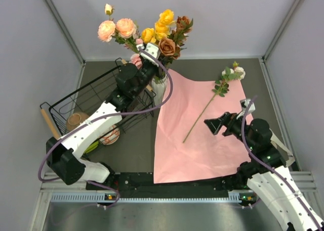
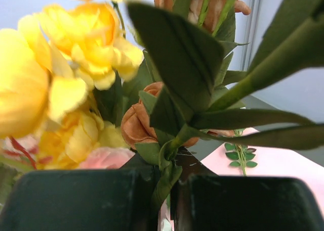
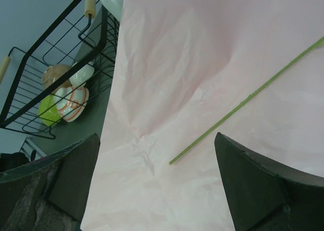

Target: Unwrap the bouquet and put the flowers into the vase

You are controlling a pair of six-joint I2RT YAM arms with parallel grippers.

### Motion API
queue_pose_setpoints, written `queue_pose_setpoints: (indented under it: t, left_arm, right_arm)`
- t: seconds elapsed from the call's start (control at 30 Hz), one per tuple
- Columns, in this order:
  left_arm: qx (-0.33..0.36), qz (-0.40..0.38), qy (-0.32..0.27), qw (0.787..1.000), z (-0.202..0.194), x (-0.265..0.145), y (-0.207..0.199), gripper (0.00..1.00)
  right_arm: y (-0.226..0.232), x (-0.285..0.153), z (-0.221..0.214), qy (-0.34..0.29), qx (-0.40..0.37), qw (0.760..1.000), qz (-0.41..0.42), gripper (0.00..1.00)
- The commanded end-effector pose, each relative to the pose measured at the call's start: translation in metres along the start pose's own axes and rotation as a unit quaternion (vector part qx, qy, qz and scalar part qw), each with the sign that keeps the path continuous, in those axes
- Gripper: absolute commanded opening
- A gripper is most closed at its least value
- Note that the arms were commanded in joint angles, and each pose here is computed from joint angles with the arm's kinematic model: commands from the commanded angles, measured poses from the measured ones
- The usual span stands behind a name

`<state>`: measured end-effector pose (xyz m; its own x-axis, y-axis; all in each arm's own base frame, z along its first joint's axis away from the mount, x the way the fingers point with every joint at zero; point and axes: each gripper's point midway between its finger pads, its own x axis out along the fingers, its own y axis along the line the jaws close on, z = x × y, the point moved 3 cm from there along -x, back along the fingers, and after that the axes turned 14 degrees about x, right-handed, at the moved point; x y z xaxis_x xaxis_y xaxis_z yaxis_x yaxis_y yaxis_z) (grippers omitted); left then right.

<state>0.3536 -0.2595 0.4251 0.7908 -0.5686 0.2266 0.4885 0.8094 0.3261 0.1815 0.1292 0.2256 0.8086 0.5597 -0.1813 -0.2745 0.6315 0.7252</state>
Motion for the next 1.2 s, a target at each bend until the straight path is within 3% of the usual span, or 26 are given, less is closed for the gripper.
queue_pose_setpoints:
  t: [0.0,0.33,0.77,0.87,0.9,0.93,1.03,1.17]
  left_arm:
    - [-0.021,0.032,-0.002,0.999,-0.007,-0.004,0.007,0.0]
    - [-0.03,0.043,0.035,0.998,-0.04,-0.007,0.001,0.0]
    - [-0.071,0.059,0.058,0.994,-0.064,-0.025,-0.005,0.0]
    - [-0.082,0.064,0.07,0.992,-0.052,-0.03,0.001,0.2]
    - [-0.088,0.066,0.072,0.991,-0.049,-0.033,0.002,0.29]
    - [-0.103,0.066,0.085,0.989,-0.049,-0.039,0.001,0.5]
    - [-0.137,0.064,0.082,0.985,-0.038,-0.055,0.002,0.73]
    - [-0.166,0.037,0.095,0.981,-0.026,-0.075,-0.005,0.79]
  right_arm:
    - [-0.003,0.007,0.0,-0.001,0.011,1.0,-0.005,0.96]
    - [-0.032,0.026,-0.02,0.05,0.056,0.994,-0.08,0.95]
    - [-0.052,0.042,-0.02,0.048,0.094,0.983,-0.149,0.95]
    - [-0.065,0.052,-0.015,0.042,0.109,0.973,-0.201,0.94]
    - [-0.07,0.054,-0.013,0.038,0.11,0.97,-0.216,0.94]
    - [-0.07,0.059,-0.007,0.034,0.11,0.968,-0.222,0.94]
    - [-0.082,0.075,0.001,0.037,0.114,0.958,-0.259,0.94]
    - [-0.098,0.098,0.014,0.033,0.122,0.946,-0.298,0.92]
